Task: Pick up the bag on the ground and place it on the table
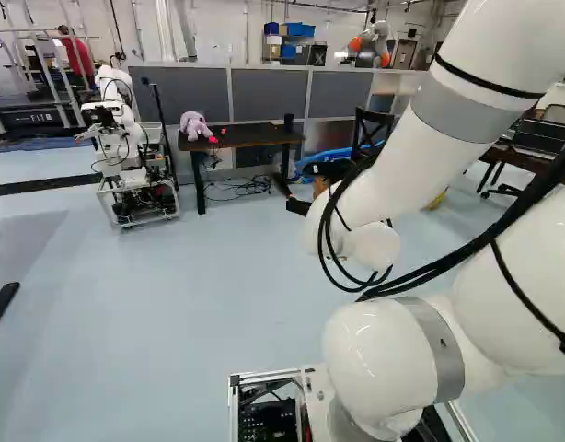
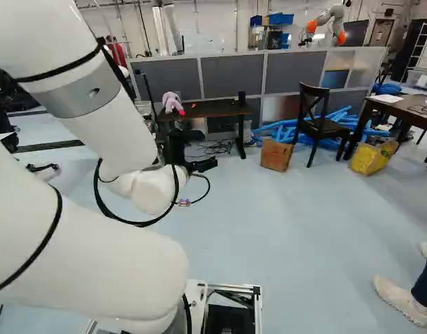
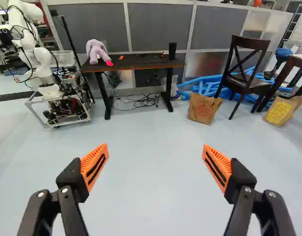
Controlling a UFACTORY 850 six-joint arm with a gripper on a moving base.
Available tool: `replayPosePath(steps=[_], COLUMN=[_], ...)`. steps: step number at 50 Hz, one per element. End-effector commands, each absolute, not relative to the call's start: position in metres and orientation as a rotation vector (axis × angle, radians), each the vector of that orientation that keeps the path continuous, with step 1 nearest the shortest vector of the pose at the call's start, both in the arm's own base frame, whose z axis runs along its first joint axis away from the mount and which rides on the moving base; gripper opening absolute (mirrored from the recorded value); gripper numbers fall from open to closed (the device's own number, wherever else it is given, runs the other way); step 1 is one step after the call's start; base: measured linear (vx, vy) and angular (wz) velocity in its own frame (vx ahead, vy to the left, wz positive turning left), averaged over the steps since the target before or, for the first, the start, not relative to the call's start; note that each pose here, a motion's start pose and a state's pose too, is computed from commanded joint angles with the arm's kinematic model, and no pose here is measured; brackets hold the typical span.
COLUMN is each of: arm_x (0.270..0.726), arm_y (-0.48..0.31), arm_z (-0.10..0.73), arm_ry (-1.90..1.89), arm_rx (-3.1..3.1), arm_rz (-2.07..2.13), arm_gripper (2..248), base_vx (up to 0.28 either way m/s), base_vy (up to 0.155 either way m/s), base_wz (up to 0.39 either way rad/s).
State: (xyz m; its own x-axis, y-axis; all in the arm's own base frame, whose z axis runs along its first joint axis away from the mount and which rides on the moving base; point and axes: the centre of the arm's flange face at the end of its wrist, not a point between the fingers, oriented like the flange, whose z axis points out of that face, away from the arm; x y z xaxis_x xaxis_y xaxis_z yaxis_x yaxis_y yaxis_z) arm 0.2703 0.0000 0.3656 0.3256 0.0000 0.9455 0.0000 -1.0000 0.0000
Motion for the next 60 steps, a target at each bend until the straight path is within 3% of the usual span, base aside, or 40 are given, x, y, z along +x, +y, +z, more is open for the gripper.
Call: replayPosePath(steps=[40,60], arm_x=[0.2703,0.2703], arm_y=[0.0000,0.0000], arm_z=[0.3656,0.3656], arm_ry=[0.000,0.000], arm_rx=[2.558,2.558], arm_rz=[1.824,1.824], arm_gripper=[247,247], base_vx=[0.045,0.071], base_vy=[0.001,-0.046], base_wz=[-0.001,-0.116])
